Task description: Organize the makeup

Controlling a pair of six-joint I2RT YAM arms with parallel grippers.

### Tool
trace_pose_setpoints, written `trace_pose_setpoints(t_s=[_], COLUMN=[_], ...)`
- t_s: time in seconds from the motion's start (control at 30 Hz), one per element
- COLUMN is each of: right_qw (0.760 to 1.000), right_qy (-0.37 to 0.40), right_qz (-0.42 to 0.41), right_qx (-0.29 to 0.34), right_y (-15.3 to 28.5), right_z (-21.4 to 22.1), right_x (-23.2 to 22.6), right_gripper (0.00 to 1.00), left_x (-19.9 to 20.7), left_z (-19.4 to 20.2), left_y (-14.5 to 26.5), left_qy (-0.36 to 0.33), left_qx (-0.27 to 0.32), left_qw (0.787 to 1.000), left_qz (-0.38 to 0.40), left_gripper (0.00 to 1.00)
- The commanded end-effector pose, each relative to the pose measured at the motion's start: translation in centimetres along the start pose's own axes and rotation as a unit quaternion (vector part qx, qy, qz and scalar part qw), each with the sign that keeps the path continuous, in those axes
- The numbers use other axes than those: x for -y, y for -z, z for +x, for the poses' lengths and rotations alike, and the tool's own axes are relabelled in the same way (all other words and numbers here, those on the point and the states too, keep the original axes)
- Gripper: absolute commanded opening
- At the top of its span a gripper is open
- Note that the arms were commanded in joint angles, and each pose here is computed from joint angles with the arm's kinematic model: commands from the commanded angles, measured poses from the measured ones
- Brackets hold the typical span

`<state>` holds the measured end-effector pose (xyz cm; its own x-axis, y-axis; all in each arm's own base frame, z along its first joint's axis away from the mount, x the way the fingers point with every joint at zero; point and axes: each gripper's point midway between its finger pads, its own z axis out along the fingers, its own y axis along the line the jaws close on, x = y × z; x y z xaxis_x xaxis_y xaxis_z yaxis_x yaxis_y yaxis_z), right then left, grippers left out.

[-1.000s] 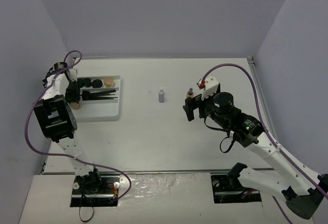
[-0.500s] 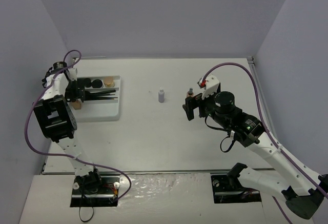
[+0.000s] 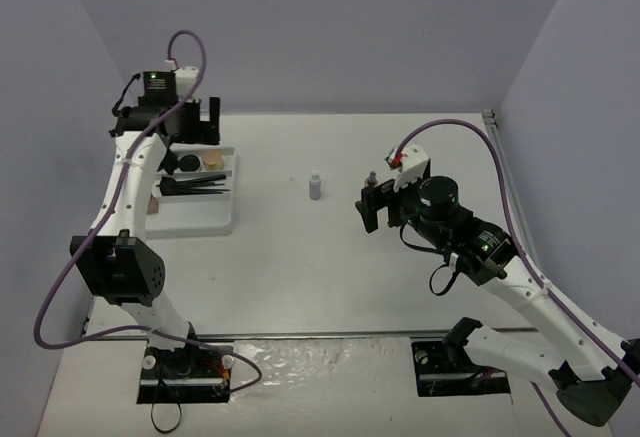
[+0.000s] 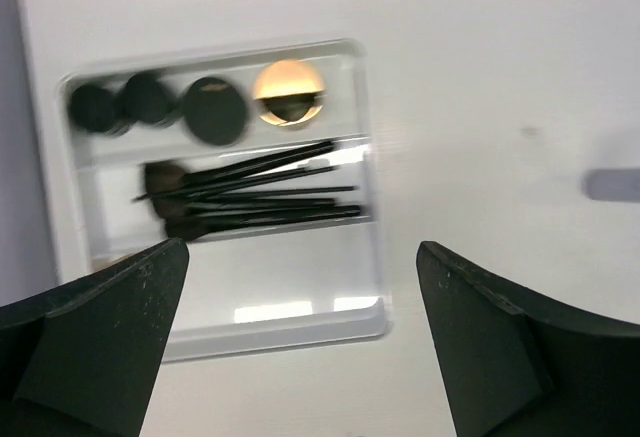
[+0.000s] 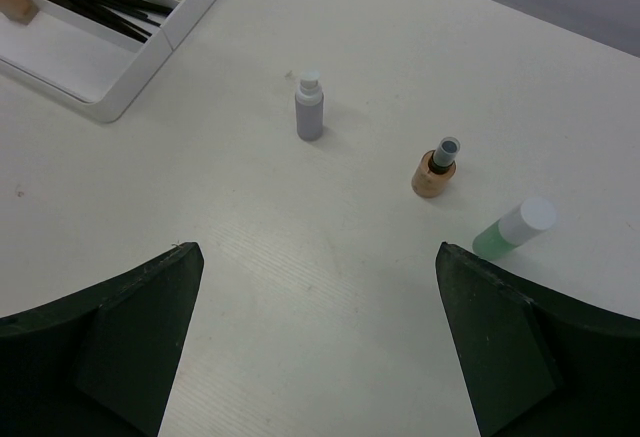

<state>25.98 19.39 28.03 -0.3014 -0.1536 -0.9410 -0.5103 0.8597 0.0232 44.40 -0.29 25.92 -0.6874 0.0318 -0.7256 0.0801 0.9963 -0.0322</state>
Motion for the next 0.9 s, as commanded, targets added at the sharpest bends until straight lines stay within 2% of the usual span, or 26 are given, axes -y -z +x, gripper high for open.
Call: trace_pose_setpoints(t_s=[0.0, 0.1, 0.43, 0.63, 0.87], right_qw=[0.998, 0.997, 0.995, 0.995, 0.995], right_qy=[-0.020, -0.026, -0.044, -0.050, -0.054], right_qz=[0.008, 0.011, 0.015, 0.012, 0.017], right_qx=[0.065, 0.073, 0.084, 0.085, 0.086], right_y=[1.0, 1.7, 3.0, 3.1, 3.5], right_z=[-3.3, -3.3, -2.5, -2.4, -2.3], right_x=[0.4, 0.6, 1.0, 0.8, 1.1], right_gripper=[1.00, 1.00, 1.00, 1.00, 1.00], left_x=[11.7, 16.6, 26.0, 28.4, 29.4], left_z=[-2.7, -2.4, -0.5, 2.3, 4.0], left_y=[2.0, 1.6, -2.5, -6.5, -9.2], left_qy=[-0.059, -0.099, -0.155, -0.162, -0.164], left_qx=[0.046, 0.033, -0.009, -0.047, -0.066], left_qw=[0.990, 0.982, 0.963, 0.960, 0.960], left_qz=[0.120, 0.157, 0.220, 0.224, 0.218], left_gripper=[0.97, 0.97, 0.97, 0.95, 0.81])
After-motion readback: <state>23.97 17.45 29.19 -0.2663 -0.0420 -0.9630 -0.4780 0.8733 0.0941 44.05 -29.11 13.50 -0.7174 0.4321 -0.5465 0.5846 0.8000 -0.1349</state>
